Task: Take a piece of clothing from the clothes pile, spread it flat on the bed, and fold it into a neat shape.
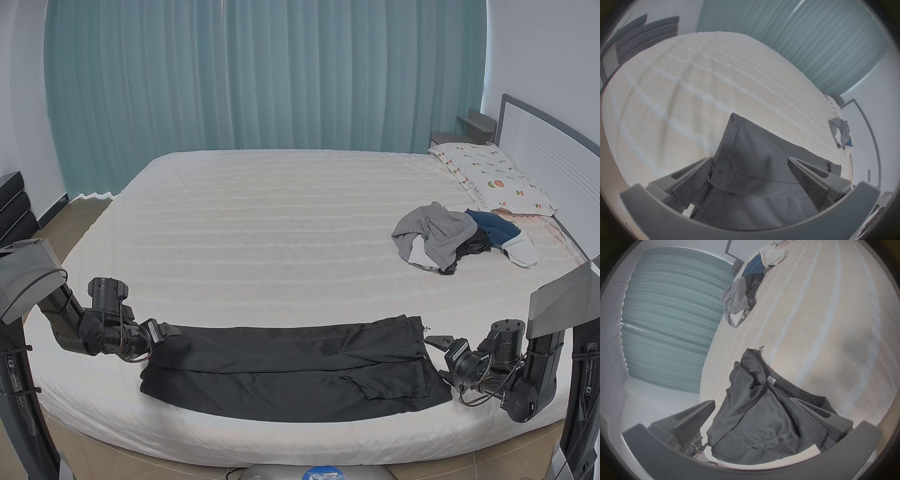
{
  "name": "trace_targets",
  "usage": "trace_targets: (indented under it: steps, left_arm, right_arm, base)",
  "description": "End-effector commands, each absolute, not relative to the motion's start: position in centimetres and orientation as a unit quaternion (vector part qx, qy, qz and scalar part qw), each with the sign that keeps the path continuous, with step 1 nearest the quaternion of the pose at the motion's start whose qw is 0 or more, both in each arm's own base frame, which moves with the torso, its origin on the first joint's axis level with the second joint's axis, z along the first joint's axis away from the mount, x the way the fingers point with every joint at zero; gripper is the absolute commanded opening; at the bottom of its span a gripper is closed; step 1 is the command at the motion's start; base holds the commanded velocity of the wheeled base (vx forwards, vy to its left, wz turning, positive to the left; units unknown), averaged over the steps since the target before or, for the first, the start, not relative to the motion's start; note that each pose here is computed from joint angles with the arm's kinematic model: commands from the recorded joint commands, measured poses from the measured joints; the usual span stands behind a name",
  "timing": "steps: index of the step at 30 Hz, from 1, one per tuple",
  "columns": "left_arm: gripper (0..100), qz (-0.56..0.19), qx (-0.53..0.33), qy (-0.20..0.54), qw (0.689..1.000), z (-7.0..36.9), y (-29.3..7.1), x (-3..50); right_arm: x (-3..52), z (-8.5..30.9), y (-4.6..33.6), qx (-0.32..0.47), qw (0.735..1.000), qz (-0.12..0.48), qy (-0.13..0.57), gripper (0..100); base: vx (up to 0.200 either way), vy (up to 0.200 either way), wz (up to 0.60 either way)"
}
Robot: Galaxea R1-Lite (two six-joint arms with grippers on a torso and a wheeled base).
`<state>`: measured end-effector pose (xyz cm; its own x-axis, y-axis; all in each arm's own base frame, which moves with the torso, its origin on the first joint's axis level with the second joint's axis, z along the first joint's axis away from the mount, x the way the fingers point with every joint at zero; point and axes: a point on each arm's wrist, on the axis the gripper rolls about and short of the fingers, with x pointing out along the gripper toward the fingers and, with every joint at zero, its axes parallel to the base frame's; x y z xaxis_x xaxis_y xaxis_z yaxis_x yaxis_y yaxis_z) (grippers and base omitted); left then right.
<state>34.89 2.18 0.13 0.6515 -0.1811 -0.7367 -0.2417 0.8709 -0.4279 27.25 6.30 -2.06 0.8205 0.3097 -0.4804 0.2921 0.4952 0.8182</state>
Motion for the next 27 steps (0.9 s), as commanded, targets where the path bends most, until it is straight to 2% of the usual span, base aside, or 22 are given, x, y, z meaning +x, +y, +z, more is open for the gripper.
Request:
trace_targets:
  steps: [1, 27]
  left_arm:
    - [100, 0.016, -0.249, 0.430, 0.868, -1.1, 2.1, 35.2]
    - [100, 0.017, -0.201, 0.455, 0.868, -3.0, 0.8, 34.8]
  right_arm:
    - [27.3, -2.3, 6.3, 0.502, 0.811, 0.005, 0.301, 100]
    - [27.2, -2.3, 6.6, 0.500, 0.811, 0.009, 0.303, 100]
  base:
    - [0.000, 0.000, 0.00]
    - [0.000, 0.000, 0.00]
